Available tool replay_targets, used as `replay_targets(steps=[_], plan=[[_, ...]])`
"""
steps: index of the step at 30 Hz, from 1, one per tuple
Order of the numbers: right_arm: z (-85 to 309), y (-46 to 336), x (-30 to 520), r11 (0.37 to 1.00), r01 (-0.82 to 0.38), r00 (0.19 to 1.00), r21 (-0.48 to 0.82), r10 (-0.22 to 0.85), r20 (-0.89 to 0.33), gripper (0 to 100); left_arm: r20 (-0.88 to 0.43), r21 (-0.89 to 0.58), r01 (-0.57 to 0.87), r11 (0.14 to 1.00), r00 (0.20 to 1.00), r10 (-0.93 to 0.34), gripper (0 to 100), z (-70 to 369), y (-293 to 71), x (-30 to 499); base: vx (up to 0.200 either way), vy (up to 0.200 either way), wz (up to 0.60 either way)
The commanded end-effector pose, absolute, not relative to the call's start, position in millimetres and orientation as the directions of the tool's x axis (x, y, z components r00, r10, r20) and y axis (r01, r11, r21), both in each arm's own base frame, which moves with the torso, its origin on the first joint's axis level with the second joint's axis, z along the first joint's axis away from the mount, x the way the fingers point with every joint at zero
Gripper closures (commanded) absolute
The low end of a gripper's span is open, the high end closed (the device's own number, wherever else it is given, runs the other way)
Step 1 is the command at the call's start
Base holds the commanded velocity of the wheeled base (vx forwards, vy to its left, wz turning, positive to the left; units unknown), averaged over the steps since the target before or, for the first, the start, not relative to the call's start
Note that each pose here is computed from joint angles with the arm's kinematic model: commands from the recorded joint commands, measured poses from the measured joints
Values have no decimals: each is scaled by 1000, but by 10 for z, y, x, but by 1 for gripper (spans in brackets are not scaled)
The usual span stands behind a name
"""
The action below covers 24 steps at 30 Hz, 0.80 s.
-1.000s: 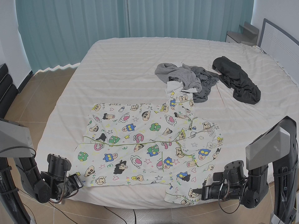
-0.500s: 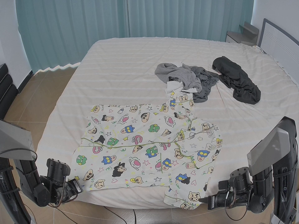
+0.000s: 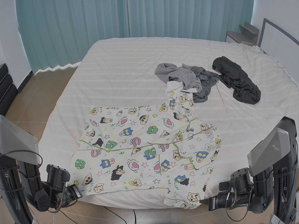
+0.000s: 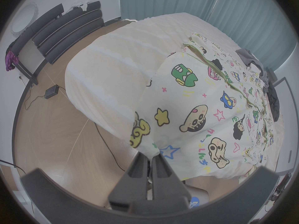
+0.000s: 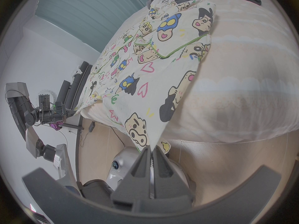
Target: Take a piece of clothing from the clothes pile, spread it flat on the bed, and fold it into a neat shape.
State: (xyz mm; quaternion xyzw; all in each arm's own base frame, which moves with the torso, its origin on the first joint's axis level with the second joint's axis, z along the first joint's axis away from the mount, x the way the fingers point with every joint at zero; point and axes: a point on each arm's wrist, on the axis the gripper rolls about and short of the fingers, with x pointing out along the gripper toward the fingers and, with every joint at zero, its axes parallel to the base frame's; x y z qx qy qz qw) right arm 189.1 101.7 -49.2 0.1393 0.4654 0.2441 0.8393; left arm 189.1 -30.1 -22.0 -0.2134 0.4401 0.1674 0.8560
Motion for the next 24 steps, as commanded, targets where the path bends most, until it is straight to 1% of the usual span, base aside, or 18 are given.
replay_targets(steps=[1, 6, 7, 15, 17, 18, 19, 24], plan=[[-477, 1007, 1859, 841, -280, 444, 462, 540, -715, 100, -848, -190, -486, 853, 520, 107, 100, -283, -288, 1838, 0, 0, 0], [-454, 1004, 1866, 839, -271, 452, 472, 544, -707, 100, -836, -226, -470, 853, 543, 78, 100, -276, -299, 1868, 0, 0, 0], [-441, 999, 1872, 839, -268, 457, 474, 544, -703, 100, -833, -235, -465, 853, 549, 70, 0, -272, -302, 1874, 0, 0, 0], [-219, 925, 1939, 830, -250, 541, 498, 547, -639, 100, -799, -273, -474, 837, 596, 77, 0, -208, -253, 1920, 0, 0, 0], [-218, 906, 1936, 834, -239, 539, 497, 540, -647, 100, -798, -277, -476, 835, 598, 76, 0, -202, -245, 1922, 0, 0, 0], [-254, 892, 1911, 842, -220, 513, 492, 529, -676, 100, -798, -277, -482, 831, 597, 80, 0, -202, -231, 1924, 0, 0, 0], [-277, 889, 1894, 846, -212, 494, 490, 525, -693, 0, -798, -276, -484, 831, 597, 82, 0, -207, -225, 1929, 0, 0, 0], [-285, 904, 1856, 848, -212, 466, 485, 524, -713, 0, -766, -308, -480, 821, 637, 85, 0, -129, -199, 1954, 0, 0, 0]])
